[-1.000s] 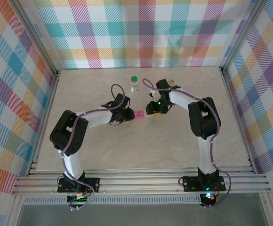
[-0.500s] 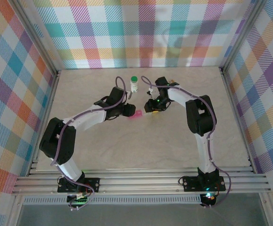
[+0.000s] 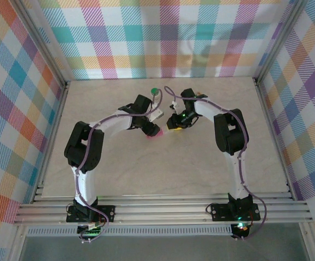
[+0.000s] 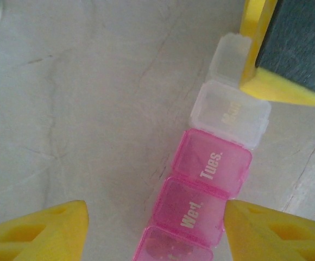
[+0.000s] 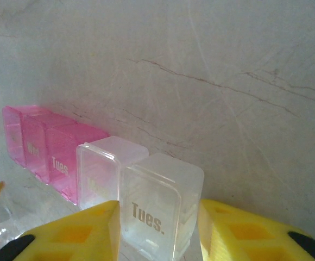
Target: Sort the pills into containers
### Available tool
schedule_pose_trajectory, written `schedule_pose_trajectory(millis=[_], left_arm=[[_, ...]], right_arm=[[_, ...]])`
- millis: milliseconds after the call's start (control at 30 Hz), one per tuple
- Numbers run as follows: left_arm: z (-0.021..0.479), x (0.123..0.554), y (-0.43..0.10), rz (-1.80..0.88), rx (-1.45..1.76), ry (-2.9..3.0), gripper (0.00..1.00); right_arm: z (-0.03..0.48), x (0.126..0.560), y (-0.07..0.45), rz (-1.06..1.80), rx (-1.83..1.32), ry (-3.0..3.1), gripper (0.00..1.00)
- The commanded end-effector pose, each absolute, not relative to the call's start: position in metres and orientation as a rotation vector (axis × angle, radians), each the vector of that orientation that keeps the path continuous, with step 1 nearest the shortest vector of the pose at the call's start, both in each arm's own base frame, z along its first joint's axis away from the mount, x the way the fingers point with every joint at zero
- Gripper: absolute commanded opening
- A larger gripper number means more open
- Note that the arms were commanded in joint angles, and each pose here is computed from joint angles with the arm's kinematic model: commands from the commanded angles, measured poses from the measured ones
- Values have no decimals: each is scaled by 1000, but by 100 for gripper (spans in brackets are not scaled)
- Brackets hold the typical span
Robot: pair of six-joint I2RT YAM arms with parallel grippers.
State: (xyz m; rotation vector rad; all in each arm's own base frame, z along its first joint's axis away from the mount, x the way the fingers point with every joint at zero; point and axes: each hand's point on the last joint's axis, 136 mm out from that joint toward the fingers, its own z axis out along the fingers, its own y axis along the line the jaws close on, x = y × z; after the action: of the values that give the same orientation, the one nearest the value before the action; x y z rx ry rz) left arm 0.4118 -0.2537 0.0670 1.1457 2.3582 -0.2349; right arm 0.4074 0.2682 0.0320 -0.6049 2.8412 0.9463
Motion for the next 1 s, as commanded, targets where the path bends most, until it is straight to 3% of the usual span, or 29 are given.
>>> schedule_pose_trajectory(millis=[0, 567, 733, 967], left_arm=[[66, 403, -257, -253, 1311, 2329, 67], [44, 391, -263, -280, 1487, 2346, 66], [38, 395, -266, -270, 1493, 2355, 56], [36, 395, -270, -265, 1522, 2346, 56]], right_arm=[[10, 393, 266, 964, -628, 2920, 40], [10, 392, 264, 949, -621, 2930, 39], [10, 392, 264, 941, -622, 2930, 39], [10, 392, 262, 926, -625, 2935, 39]])
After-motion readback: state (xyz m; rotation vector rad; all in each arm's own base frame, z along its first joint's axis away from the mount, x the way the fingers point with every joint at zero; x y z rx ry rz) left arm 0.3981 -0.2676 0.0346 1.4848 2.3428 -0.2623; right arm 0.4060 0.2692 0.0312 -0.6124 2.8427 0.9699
